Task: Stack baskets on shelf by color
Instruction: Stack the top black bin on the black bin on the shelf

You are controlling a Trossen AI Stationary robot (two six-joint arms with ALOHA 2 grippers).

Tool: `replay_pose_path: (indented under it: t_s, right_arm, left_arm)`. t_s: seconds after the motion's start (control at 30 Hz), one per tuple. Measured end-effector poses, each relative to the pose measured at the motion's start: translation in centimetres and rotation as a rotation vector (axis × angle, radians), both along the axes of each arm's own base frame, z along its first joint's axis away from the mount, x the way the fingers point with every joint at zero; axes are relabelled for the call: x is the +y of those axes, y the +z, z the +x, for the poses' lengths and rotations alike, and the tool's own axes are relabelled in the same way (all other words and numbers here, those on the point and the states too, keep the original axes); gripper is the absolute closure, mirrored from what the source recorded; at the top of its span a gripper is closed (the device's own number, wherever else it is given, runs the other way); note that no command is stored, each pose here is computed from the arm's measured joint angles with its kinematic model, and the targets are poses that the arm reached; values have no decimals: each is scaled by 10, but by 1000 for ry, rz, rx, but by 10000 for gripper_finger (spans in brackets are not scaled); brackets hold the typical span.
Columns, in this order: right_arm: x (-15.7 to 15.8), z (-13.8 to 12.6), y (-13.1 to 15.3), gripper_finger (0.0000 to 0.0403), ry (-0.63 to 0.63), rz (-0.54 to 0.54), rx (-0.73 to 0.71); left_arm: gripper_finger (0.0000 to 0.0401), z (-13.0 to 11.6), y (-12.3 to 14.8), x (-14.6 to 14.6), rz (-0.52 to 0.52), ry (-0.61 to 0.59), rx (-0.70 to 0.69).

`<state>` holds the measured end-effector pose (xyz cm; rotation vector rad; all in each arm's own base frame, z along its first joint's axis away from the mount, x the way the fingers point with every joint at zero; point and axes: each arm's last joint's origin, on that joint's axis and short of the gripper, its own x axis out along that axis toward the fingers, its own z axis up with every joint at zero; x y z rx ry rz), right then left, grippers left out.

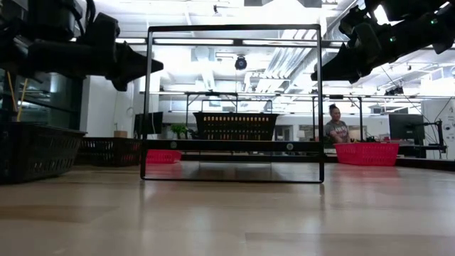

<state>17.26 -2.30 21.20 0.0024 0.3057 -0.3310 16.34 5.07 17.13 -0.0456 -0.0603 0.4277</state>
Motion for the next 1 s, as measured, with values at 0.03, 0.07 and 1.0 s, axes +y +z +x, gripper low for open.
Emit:
replay_pose_path:
  t_s: [0.03,0.07,1.0]
  right_arm:
    - [0,0,0,403,1,-3,1]
    - [0,0,0,403,1,-4,1]
    - [0,-2,-5,403,0,5,52]
  left_arm:
    - [395,0,0,1,-1,14,1]
    - [388,1,2,1,-6,30,6]
    - [174,-13,10,37,-571,839,752]
